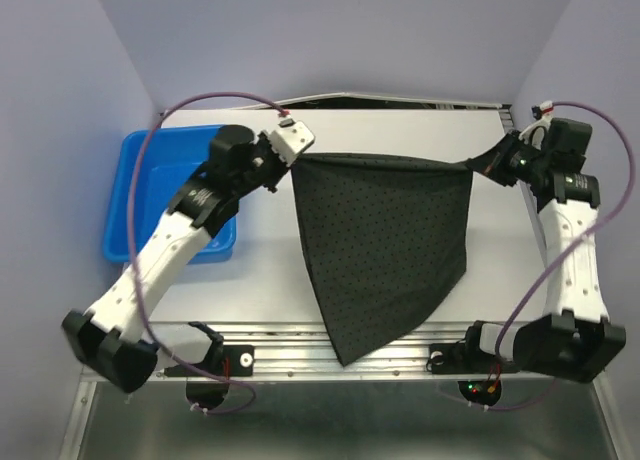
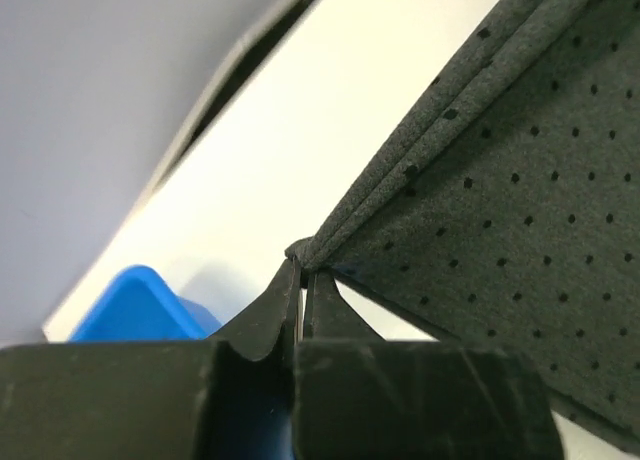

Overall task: Fold and stack the skirts
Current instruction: Flatten the skirt out

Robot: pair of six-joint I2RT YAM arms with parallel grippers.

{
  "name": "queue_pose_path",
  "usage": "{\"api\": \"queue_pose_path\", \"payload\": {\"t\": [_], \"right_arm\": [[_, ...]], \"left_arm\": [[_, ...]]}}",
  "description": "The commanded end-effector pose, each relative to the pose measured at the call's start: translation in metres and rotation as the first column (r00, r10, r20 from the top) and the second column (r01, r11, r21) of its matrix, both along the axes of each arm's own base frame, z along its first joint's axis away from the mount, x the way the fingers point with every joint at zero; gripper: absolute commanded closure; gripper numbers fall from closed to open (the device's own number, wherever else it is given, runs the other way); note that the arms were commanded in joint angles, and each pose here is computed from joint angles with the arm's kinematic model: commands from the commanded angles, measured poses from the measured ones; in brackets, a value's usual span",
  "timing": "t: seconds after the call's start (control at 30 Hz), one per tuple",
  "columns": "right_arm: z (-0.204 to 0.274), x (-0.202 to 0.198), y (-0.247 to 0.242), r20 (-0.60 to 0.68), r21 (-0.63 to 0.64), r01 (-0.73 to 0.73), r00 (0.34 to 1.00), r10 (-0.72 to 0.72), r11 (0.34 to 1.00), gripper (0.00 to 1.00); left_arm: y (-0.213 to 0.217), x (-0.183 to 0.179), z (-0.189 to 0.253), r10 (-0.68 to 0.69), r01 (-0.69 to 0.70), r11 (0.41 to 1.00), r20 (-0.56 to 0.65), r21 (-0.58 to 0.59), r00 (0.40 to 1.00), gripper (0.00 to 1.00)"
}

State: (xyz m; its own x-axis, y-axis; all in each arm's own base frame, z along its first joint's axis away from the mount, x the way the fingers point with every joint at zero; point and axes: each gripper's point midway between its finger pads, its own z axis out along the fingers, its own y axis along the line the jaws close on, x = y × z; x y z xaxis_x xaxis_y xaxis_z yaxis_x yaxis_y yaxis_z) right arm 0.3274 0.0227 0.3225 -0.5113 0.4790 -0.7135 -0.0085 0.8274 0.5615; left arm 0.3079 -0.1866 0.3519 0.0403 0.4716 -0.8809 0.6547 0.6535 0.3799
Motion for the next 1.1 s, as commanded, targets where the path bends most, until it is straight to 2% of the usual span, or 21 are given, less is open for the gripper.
{"api": "queue_pose_path", "payload": {"t": [0.0, 0.03, 0.07, 0.1, 0.13, 0.17, 0.2, 0.23, 0.27, 0.33, 0.4, 0.43, 0.47, 0.53, 0.57, 0.7, 0.8, 0.9, 0.97, 1.07], "right_arm": [[-0.019, 0.06, -0.053, 0.06, -0.046, 0.188, 0.981, -0.185, 0.981, 0.97], [-0.039, 0.083, -0.058, 0.036, -0.036, 0.177, 0.984, -0.176, 0.984, 0.93], [-0.048, 0.095, -0.057, 0.019, -0.012, 0.167, 0.986, -0.167, 0.986, 0.68], [-0.058, 0.106, -0.06, 0.0, -0.003, 0.167, 0.986, -0.167, 0.986, 0.57], [-0.087, 0.124, -0.058, -0.065, 0.016, 0.145, 0.987, -0.144, 0.989, 0.48], [-0.079, 0.138, -0.058, -0.05, 0.03, 0.122, 0.991, -0.121, 0.992, 0.21], [-0.084, 0.147, -0.059, -0.064, 0.032, 0.115, 0.991, -0.113, 0.993, 0.14], [-0.088, 0.155, -0.061, -0.075, 0.03, 0.106, 0.992, -0.104, 0.994, 0.09], [-0.105, 0.163, -0.062, -0.112, 0.028, 0.089, 0.99, -0.085, 0.996, 0.0], [-0.097, 0.175, -0.066, -0.093, 0.008, 0.072, 0.993, -0.071, 0.997, 0.0], [-0.099, 0.177, -0.063, -0.084, -0.027, 0.008, 0.996, -0.011, 1.0, 0.0], [-0.104, 0.171, -0.059, -0.113, -0.022, -0.019, 0.993, 0.017, 1.0, 0.0], [-0.107, 0.167, -0.054, -0.106, -0.038, -0.083, 0.991, 0.078, 0.996, 0.03], [-0.116, 0.15, -0.039, -0.132, -0.04, -0.176, 0.977, 0.169, 0.984, 0.07], [-0.121, 0.142, -0.035, -0.142, -0.041, -0.212, 0.968, 0.205, 0.976, 0.15], [-0.148, 0.112, -0.01, -0.207, -0.159, -0.408, 0.904, 0.374, 0.899, 0.3], [-0.179, 0.086, 0.008, -0.31, -0.221, -0.522, 0.839, 0.448, 0.824, 0.39], [-0.211, 0.061, 0.013, -0.413, -0.253, -0.599, 0.777, 0.475, 0.76, 0.47], [-0.226, 0.048, 0.01, -0.462, -0.268, -0.613, 0.759, 0.459, 0.743, 0.48], [-0.23, 0.033, 0.004, -0.487, -0.294, -0.625, 0.749, 0.45, 0.723, 0.44]], "left_arm": [[0.024, 0.083, -0.041, 0.254, -0.254, 0.966, 0.01, 0.056, 0.967, 1.0], [0.014, 0.105, -0.065, 0.256, -0.252, 0.964, -0.037, 0.085, 0.966, 1.0], [0.012, 0.123, -0.056, 0.264, -0.263, 0.963, -0.017, 0.058, 0.964, 1.0], [0.01, 0.135, -0.08, 0.279, -0.274, 0.958, -0.051, 0.086, 0.959, 1.0], [0.004, 0.165, -0.096, 0.31, -0.302, 0.948, -0.078, 0.101, 0.947, 0.97], [0.009, 0.179, -0.108, 0.351, -0.338, 0.933, -0.102, 0.126, 0.931, 0.86], [0.015, 0.207, -0.08, 0.39, -0.384, 0.92, -0.076, 0.082, 0.918, 0.84], [0.015, 0.231, -0.115, 0.418, -0.404, 0.907, -0.143, 0.118, 0.897, 0.8], [0.016, 0.236, -0.125, 0.42, -0.404, 0.908, -0.214, 0.114, 0.882, 0.67], [0.018, 0.268, -0.117, 0.428, -0.421, 0.903, -0.225, 0.08, 0.875, 0.31], [0.017, 0.273, -0.113, 0.426, -0.421, 0.904, -0.239, 0.075, 0.873, 0.24], [0.017, 0.272, -0.112, 0.425, -0.42, 0.905, -0.24, 0.074, 0.873, 0.23], [0.012, 0.27, -0.109, 0.398, -0.397, 0.916, -0.244, 0.054, 0.884, 0.08], [0.018, 0.256, -0.114, 0.405, -0.404, 0.913, -0.255, 0.061, 0.878, 0.07], [0.019, 0.252, -0.113, 0.404, -0.405, 0.913, -0.252, 0.053, 0.879, 0.07], [0.021, 0.206, -0.132, 0.344, -0.343, 0.937, -0.328, 0.063, 0.88, 0.11], [0.005, 0.171, -0.145, 0.217, -0.227, 0.974, -0.407, 0.024, 0.887, 0.2], [-0.007, 0.121, -0.173, 0.09, -0.12, 0.993, -0.541, -0.021, 0.836, 0.29], [-0.017, 0.097, -0.184, 0.01, -0.055, 0.997, -0.6, -0.057, 0.8, 0.33], [-0.028, 0.062, -0.205, -0.058, 0.024, 0.998, -0.643, -0.061, 0.763, 0.32]]}}
